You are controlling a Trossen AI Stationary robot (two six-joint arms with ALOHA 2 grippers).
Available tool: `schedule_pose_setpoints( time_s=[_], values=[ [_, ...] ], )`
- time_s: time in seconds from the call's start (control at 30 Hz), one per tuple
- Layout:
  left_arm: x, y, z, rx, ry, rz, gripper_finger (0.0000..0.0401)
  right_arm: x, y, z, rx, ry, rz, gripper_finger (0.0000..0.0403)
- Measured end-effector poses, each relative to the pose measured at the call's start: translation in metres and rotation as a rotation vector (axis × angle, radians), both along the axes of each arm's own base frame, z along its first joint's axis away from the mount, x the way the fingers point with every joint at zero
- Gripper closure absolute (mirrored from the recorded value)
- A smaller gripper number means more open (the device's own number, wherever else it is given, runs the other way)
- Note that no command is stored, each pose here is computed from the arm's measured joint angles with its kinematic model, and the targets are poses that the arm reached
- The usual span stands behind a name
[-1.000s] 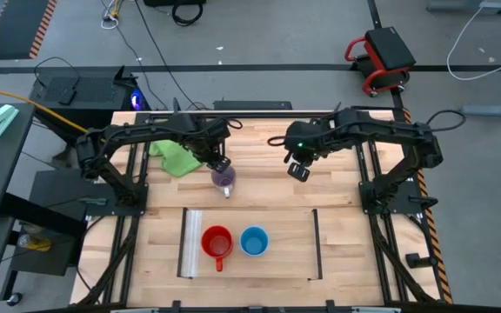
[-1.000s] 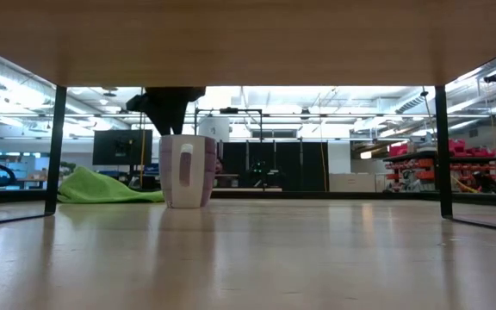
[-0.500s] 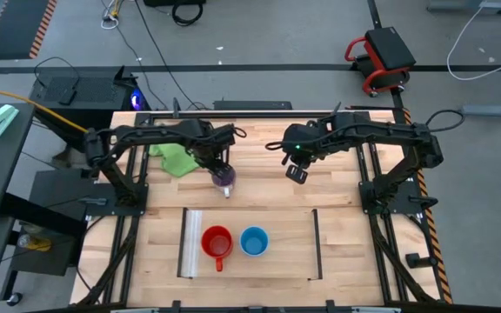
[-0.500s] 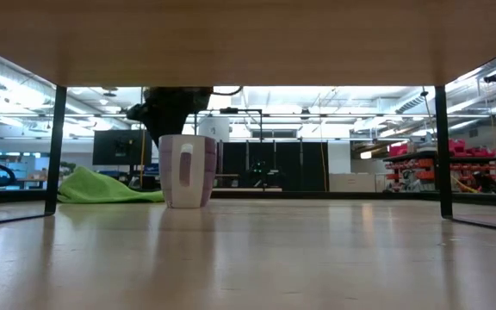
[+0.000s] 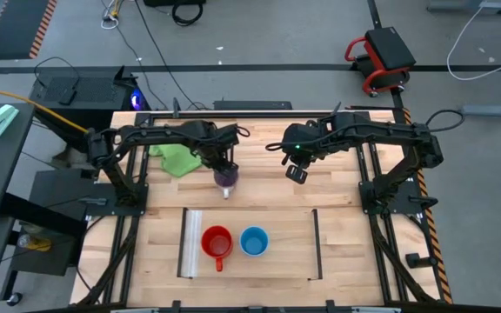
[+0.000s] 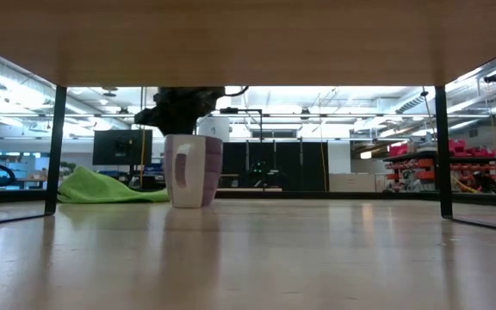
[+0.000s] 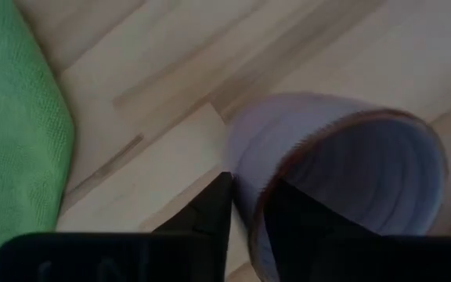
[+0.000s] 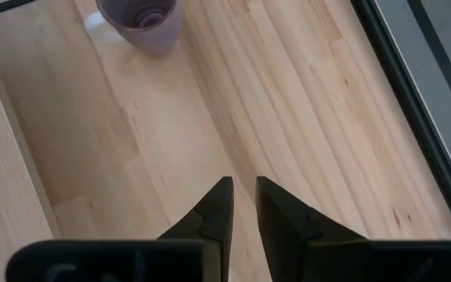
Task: Stack small to large cups/mugs on shelf
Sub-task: Put the purple mug on the shelf
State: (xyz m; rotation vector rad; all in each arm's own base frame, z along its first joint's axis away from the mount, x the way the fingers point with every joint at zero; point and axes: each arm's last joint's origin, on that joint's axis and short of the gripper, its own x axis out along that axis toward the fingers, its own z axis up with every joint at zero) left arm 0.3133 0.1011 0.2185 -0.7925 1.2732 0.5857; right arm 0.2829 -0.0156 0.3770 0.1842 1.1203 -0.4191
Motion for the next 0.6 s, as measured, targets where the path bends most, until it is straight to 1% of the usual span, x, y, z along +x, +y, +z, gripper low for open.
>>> schedule_pose_setpoints(
  time_s=[0.13,0.23,0.43,0.5,0.6],
  values=[
    [0.005,0.002,0.009,0.018,-0.039,-0.002,0.0359,0.0,0.0,0.0,0.0,0.0,0.0,0.0339],
    [0.012,0.004,0.017,0.032,-0.103,-0.006,0.0382,0.0,0.0,0.0,0.0,0.0,0.0,0.0341],
    [0.025,0.008,0.026,0.057,-0.171,-0.006,0.0379,0.0,0.0,0.0,0.0,0.0,0.0,0.0345],
    [0.031,0.008,0.022,0.049,-0.142,-0.017,0.037,0.0,0.0,0.0,0.0,0.0,0.0,0.0346],
    [0.049,0.007,0.017,0.049,-0.115,-0.066,0.0368,0.0,0.0,0.0,0.0,0.001,0.0,0.0347]
  ],
)
